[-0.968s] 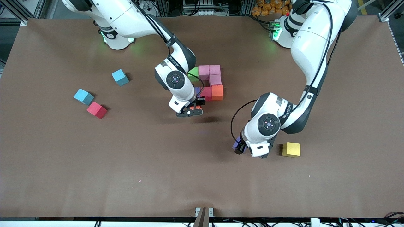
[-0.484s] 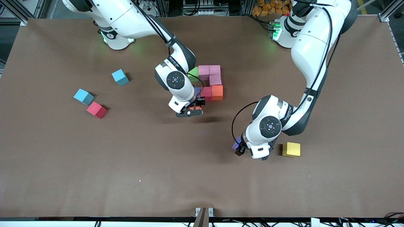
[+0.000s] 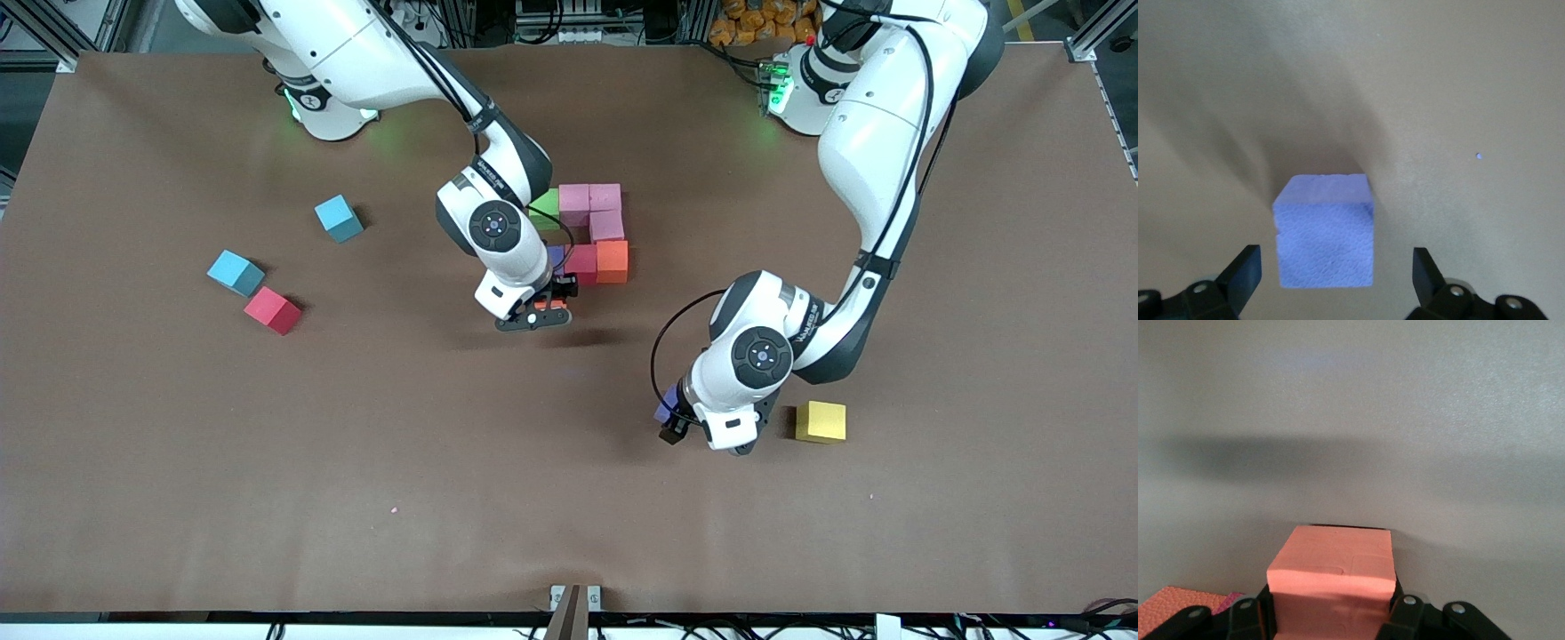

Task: Form number 2 with 11 blocks
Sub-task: 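Lower the orange cube with the right gripper while the left gripper reaches purple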

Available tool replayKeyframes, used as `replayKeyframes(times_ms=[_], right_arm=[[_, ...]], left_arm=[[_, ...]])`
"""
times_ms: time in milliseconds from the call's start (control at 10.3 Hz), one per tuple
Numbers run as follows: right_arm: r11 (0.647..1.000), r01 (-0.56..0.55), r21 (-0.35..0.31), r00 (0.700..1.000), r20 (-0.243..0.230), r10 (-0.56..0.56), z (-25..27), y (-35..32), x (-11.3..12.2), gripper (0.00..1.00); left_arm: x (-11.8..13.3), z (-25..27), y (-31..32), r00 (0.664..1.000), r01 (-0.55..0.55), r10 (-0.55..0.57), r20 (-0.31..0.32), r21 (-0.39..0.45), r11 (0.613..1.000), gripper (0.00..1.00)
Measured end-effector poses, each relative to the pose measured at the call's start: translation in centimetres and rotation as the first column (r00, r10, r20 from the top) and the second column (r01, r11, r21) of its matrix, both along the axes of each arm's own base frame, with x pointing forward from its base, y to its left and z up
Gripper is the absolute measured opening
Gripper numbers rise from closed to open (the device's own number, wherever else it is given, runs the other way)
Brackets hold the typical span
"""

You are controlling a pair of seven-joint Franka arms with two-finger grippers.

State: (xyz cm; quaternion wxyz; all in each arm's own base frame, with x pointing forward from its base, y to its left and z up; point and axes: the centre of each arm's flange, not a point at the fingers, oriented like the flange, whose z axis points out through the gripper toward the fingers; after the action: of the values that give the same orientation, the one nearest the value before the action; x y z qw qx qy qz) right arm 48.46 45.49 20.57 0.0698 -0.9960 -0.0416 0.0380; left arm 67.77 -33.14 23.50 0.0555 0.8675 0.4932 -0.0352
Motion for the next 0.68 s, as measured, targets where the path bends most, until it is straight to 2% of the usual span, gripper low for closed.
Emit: replayKeyframes(times_ms=[678], right_arm=[[1.0,-0.024,-0.017,1.0,0.008,0.024,-0.55,0.09,-0.16,0.59]], left_arm=[[0.01,-1.54,0.01,1.0,-0.003,0.003,-0.002,-0.006,1.0,1.0]])
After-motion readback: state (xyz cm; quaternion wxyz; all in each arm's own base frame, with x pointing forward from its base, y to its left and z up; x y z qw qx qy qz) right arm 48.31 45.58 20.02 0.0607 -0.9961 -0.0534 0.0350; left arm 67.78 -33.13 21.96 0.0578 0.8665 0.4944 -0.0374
